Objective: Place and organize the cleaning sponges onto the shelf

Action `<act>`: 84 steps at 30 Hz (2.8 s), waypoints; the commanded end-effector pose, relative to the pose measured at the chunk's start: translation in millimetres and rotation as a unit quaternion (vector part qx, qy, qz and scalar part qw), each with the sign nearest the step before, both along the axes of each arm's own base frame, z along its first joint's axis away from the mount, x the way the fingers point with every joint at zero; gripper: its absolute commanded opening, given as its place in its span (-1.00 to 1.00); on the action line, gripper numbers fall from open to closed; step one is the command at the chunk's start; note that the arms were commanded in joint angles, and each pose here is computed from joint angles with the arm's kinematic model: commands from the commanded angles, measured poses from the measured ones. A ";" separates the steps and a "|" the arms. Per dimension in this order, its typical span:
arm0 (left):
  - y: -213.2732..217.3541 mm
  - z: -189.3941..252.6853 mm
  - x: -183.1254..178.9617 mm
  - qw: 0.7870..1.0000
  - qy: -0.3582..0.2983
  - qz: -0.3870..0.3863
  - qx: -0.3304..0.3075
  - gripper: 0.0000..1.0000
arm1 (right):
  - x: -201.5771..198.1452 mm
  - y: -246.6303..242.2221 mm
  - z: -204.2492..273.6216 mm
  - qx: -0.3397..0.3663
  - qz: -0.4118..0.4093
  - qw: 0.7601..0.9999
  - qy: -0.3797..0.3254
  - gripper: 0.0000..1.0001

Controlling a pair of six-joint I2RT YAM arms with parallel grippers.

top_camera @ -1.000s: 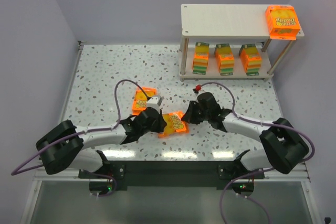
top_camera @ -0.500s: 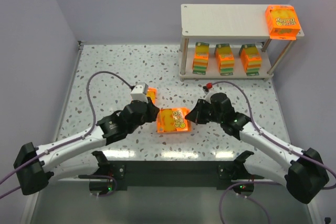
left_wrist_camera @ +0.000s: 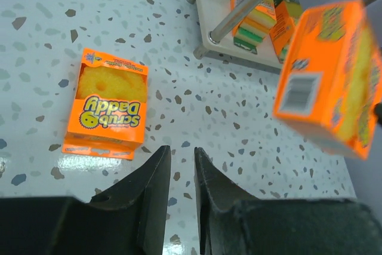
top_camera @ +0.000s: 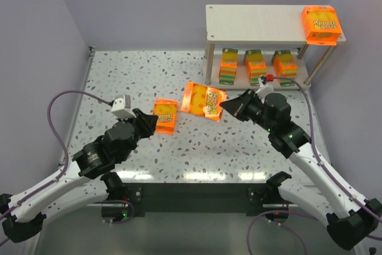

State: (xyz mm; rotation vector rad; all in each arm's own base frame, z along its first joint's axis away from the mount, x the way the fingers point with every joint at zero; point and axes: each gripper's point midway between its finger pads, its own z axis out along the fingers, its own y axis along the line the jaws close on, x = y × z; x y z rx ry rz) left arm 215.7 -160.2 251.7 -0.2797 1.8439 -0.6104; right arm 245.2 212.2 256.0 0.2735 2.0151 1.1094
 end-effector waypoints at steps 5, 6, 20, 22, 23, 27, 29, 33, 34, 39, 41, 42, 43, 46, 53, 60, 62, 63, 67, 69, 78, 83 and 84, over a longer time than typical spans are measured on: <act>-5.0 -41.6 -6.4 0.998 0.054 -0.012 0.027 -0.70 | 53.5 -64.7 130.3 0.138 -0.242 0.955 -0.104 -1.00; -6.8 -41.7 -6.6 0.998 0.055 -0.015 0.025 -0.76 | 57.5 -77.0 137.8 0.151 -0.275 0.943 -0.111 -1.00; -15.9 -37.4 -11.1 0.998 0.048 -0.047 0.016 -0.60 | 114.4 -191.1 206.1 0.280 -0.569 0.754 -0.170 -1.00; -15.1 -37.7 -11.6 0.998 0.048 -0.048 0.019 -0.32 | 132.3 -203.9 210.2 0.287 -0.584 0.741 -0.164 -1.00; -13.7 -37.5 -11.8 0.998 0.047 -0.047 0.021 -0.24 | 138.5 -205.8 207.9 0.283 -0.585 0.744 -0.157 -1.00; -11.8 -38.0 -12.8 0.997 0.051 -0.044 0.023 0.19 | 167.2 -227.0 206.5 0.285 -0.596 0.737 -0.142 -1.00; -11.2 -37.7 -13.3 0.997 0.053 -0.043 0.022 0.32 | 182.9 -239.2 192.6 0.268 -0.607 0.738 -0.123 -1.00; -9.3 -39.8 -14.6 0.997 0.055 -0.042 0.022 0.39 | 200.3 -241.0 187.1 0.261 -0.587 0.761 -0.092 -1.00; -9.2 -38.7 -15.0 0.998 0.053 -0.042 0.018 0.40 | 203.0 -241.3 181.3 0.257 -0.585 0.765 -0.081 -1.00; -8.1 -38.5 -15.6 0.998 0.052 -0.042 0.016 0.43 | 217.6 -245.4 167.6 0.258 -0.572 0.777 -0.058 -1.00; -7.0 -38.4 -15.7 0.998 0.051 -0.040 0.016 0.44 | 221.4 -243.8 164.6 0.260 -0.563 0.783 -0.049 -1.00; -7.4 -39.4 -15.9 0.998 0.051 -0.041 0.016 0.43 | 224.0 -242.2 162.1 0.268 -0.559 0.784 -0.043 -1.00; -6.6 -38.7 -15.7 0.998 0.050 -0.039 0.015 0.44 | 226.6 -238.5 161.4 0.274 -0.549 0.789 -0.039 -1.00; -5.9 -39.2 -15.6 0.998 0.050 -0.038 0.014 0.45 | 229.4 -235.4 162.7 0.282 -0.540 0.792 -0.037 -1.00; -4.6 -40.6 -15.1 0.998 0.052 -0.033 0.017 0.47 | 219.6 -236.8 170.6 0.288 -0.543 0.788 -0.039 -1.00; -6.9 -40.5 -13.8 0.998 0.054 -0.034 0.018 0.47 | 212.3 -238.5 172.5 0.284 -0.547 0.786 -0.037 -1.00; -7.3 -40.8 -14.3 0.998 0.055 -0.035 0.017 0.47 | 211.8 -238.1 171.0 0.284 -0.547 0.787 -0.033 -1.00; -6.9 -41.1 -14.2 0.998 0.055 -0.034 0.017 0.47 | 210.1 -238.1 173.3 0.286 -0.546 0.787 -0.036 -1.00; -6.4 -40.5 -14.8 0.998 0.055 -0.034 0.015 0.47 | 205.7 -236.9 177.1 0.289 -0.543 0.788 -0.037 -0.97; -5.8 -40.1 -14.5 0.998 0.054 -0.032 0.014 0.47 | 201.0 -238.2 180.5 0.289 -0.543 0.787 -0.042 -0.84; -4.4 -42.5 -13.4 0.998 0.056 -0.026 0.018 0.50 | 197.5 -231.2 194.0 0.300 -0.519 0.798 -0.064 0.04; 8.5 -37.3 -4.7 0.999 0.037 0.010 0.035 0.65 | 176.7 -220.5 210.7 0.311 -0.478 0.815 -0.099 0.27; 9.7 -36.7 -1.8 0.998 0.032 0.016 0.044 0.65 | 170.4 -213.7 219.5 0.308 -0.455 0.827 -0.119 0.29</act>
